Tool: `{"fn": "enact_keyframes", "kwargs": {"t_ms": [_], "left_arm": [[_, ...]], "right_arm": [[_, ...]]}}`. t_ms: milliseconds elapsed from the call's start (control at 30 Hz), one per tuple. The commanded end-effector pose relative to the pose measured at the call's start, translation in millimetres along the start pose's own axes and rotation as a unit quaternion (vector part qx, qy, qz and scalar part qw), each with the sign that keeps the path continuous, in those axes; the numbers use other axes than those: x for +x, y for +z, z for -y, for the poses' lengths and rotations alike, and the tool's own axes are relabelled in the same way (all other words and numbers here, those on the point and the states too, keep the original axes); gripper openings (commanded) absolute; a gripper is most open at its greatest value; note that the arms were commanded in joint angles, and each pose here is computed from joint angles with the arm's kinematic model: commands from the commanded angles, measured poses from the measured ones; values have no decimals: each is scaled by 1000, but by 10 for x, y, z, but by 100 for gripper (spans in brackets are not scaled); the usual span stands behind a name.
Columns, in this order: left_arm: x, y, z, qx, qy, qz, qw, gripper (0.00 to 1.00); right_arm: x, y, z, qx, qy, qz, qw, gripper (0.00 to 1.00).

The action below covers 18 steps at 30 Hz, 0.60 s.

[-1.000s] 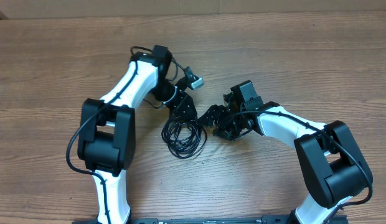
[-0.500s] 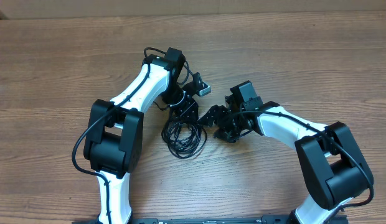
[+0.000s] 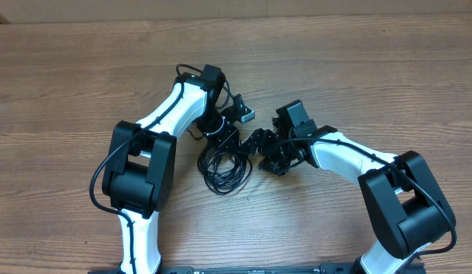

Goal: Untangle cables

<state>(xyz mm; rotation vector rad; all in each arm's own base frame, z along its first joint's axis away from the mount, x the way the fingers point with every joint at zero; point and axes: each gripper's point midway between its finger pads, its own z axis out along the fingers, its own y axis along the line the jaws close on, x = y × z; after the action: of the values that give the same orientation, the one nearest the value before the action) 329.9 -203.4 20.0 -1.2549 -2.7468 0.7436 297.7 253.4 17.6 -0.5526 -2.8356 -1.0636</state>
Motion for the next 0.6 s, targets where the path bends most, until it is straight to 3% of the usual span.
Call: {"fn": "enact_keyframes", "kwargs": {"t_ms": [0, 200, 567], "left_arm": [[52, 67, 56, 14, 0, -5, 1000, 4], [0, 35, 84, 22, -3, 4, 1000, 4], [-320, -516, 142, 74, -37, 75, 994, 4]], "right_arm": [[12, 103, 343, 57, 21, 15, 998, 79], [8, 101, 342, 56, 21, 15, 998, 81], [-36, 99, 350, 60, 18, 27, 998, 82]]}}
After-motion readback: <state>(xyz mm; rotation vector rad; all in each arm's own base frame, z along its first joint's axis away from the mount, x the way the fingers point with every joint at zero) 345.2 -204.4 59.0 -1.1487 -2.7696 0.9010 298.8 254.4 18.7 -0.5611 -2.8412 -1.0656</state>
